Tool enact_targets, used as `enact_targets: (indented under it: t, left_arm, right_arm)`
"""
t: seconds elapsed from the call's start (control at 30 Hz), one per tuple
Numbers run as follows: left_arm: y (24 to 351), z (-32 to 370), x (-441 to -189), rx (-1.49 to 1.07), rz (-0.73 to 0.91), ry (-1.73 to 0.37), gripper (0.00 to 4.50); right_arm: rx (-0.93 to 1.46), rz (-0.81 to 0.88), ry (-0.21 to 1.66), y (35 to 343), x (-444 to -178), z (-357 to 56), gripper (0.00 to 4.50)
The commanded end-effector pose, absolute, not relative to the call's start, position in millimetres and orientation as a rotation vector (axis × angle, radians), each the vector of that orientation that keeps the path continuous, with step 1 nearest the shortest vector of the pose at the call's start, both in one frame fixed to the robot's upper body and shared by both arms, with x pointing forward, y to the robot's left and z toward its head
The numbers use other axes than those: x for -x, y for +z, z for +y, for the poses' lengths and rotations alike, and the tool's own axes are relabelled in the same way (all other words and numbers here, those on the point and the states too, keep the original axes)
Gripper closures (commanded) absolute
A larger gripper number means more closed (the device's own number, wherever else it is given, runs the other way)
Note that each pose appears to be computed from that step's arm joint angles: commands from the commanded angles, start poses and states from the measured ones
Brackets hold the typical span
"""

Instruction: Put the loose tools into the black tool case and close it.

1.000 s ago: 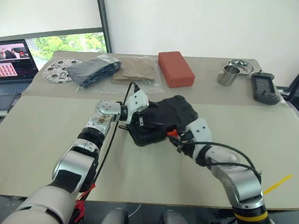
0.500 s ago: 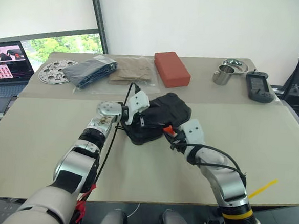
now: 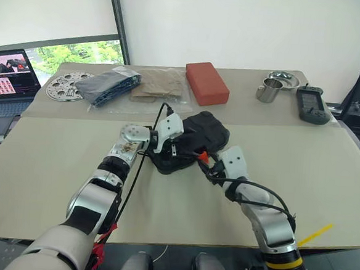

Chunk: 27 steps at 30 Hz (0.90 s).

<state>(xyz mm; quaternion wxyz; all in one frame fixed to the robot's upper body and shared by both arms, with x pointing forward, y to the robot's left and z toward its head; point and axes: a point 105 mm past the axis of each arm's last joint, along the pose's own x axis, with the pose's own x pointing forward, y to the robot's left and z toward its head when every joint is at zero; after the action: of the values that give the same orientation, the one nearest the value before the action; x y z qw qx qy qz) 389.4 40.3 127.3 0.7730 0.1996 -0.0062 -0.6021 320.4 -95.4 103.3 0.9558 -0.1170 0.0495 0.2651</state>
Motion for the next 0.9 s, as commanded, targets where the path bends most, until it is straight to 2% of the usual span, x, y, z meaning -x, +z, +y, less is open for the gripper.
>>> enact_targets:
  t: [0.03,0.23,0.33,0.5,0.7,0.9]
  left_arm:
    - [107,56,-392,-0.442,0.080,-1.261,0.00]
    - [105,59,-392,-0.438,0.088,-1.251,0.00]
    - [105,59,-393,-0.437,0.090,-1.248,0.00]
    - [105,59,-394,-0.433,0.091,-1.240,0.00]
    - [109,64,-397,-0.417,0.083,-1.213,0.00]
    - [134,72,-407,-0.263,0.020,-1.155,0.00]
  right_arm:
    - [0.240,0.007,0.558,127,-313,-100,2.11]
    - [0.218,0.008,0.566,130,-306,-105,2.11]
    - [0.213,0.023,0.575,128,-306,-103,2.80]
    - [0.217,0.042,0.589,122,-310,-99,4.45]
    - [0.226,0.055,0.610,118,-317,-95,4.45]
    - [0.232,0.065,0.634,116,-318,-90,4.45]
